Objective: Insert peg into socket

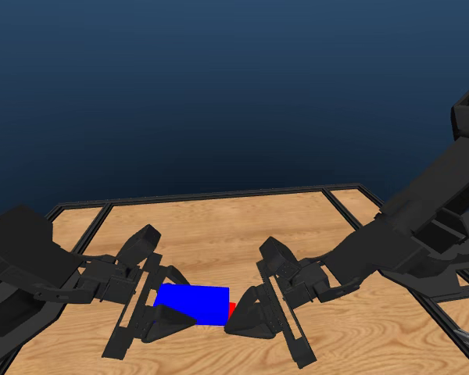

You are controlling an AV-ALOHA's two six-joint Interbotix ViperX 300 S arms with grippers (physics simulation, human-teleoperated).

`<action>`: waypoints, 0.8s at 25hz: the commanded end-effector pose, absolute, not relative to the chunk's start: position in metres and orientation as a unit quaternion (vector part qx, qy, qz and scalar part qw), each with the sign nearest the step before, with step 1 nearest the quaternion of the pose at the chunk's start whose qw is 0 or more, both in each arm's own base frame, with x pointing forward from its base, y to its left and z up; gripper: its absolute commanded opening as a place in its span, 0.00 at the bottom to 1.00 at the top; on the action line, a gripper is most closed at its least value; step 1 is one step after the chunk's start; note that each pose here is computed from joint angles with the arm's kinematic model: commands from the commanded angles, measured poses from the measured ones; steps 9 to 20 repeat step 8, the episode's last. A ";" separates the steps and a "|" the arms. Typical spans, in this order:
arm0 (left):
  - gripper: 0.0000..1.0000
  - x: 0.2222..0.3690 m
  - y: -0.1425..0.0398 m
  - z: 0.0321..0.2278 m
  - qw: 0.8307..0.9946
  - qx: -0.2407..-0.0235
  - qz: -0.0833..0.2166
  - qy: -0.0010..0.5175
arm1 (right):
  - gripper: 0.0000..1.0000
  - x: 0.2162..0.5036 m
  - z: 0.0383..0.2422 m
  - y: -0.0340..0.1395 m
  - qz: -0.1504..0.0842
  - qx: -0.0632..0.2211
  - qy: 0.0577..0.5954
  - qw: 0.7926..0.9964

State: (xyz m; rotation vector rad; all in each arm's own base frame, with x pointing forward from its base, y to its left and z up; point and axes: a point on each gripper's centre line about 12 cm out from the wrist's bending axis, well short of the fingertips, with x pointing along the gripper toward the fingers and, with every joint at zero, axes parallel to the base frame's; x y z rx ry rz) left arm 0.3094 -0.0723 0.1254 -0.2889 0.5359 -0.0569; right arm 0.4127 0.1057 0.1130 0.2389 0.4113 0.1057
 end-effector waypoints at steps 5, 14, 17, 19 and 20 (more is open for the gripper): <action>0.00 0.310 -0.074 0.143 0.968 -0.149 -0.031 0.198 | 0.00 0.383 0.137 0.105 0.039 0.144 0.157 0.976; 0.00 0.308 -0.074 0.140 0.970 -0.147 -0.031 0.193 | 0.75 0.382 0.150 0.104 0.037 0.148 0.127 0.980; 0.00 0.308 -0.074 0.140 0.970 -0.147 -0.031 0.193 | 0.75 0.382 0.150 0.104 0.037 0.148 0.127 0.980; 0.00 0.308 -0.074 0.140 0.970 -0.147 -0.031 0.193 | 0.75 0.382 0.150 0.104 0.037 0.148 0.127 0.980; 0.00 0.308 -0.074 0.140 0.970 -0.147 -0.031 0.193 | 0.75 0.382 0.150 0.104 0.037 0.148 0.127 0.980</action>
